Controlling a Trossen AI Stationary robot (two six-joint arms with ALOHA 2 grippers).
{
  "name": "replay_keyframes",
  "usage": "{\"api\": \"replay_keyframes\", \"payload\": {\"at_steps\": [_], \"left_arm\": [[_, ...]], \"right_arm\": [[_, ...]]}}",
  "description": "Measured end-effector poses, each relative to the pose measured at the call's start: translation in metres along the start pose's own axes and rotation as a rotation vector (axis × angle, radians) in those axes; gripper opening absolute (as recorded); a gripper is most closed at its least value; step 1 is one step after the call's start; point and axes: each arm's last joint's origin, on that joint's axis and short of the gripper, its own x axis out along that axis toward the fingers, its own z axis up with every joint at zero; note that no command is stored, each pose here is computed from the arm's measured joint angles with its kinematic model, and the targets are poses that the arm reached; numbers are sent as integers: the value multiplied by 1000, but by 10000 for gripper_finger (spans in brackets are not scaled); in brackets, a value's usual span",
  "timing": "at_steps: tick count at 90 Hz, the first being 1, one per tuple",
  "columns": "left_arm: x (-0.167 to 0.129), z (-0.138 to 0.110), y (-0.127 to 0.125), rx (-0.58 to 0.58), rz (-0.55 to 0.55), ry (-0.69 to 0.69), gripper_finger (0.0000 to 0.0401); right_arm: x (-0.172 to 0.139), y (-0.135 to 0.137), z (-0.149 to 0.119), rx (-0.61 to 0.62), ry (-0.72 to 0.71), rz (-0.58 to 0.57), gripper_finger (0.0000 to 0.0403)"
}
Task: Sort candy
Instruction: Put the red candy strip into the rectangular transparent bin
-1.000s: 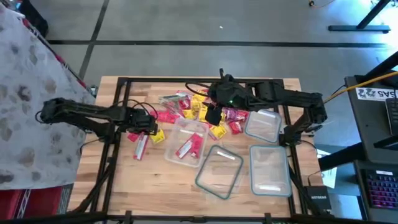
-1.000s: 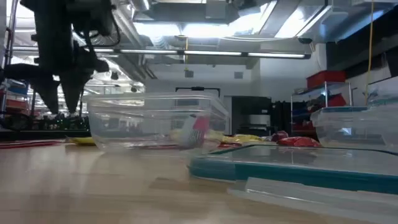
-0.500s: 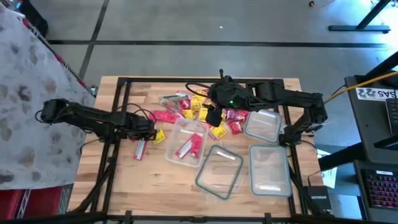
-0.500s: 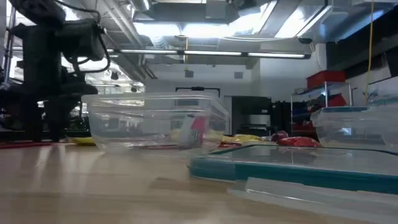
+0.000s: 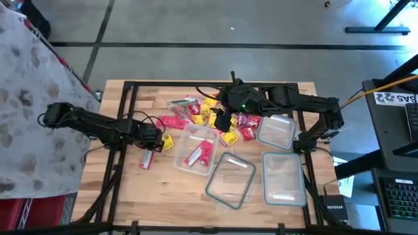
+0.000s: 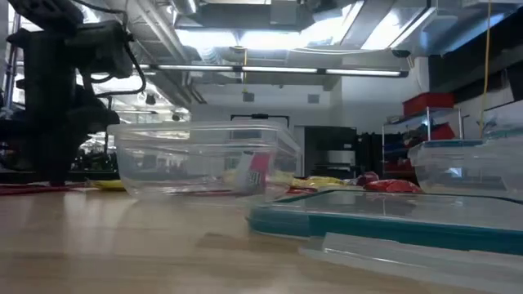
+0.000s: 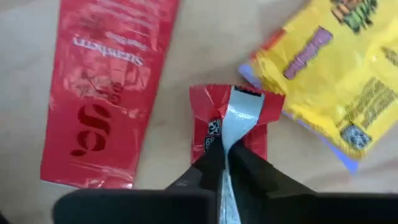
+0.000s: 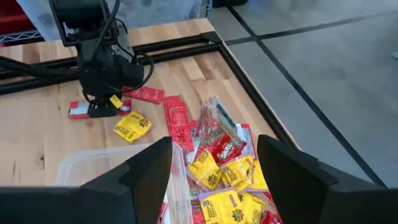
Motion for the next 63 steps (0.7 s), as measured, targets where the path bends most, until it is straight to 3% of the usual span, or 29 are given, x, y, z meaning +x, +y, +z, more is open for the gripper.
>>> {"api": "replay_keyframes", "payload": {"at_steps": [21,32,42,52,63], "left_arm": [[-44,7,-24,26,-159,-9,0],[-74,10,-49,29,-379,-44,0],[-92,12,-73,30,-557,-157,0],[-93,18,-95,8,-686,-249,0],[-74,25,-114,3,-698,-269,0]], "right_arm": [[0,0,0,-1,3,-1,224],[0,0,0,-5,0,0,224],[2,1,3,-11,-28,5,224],[4,2,5,-24,-43,7,224],[5,4,6,-27,-56,27,224]]}}
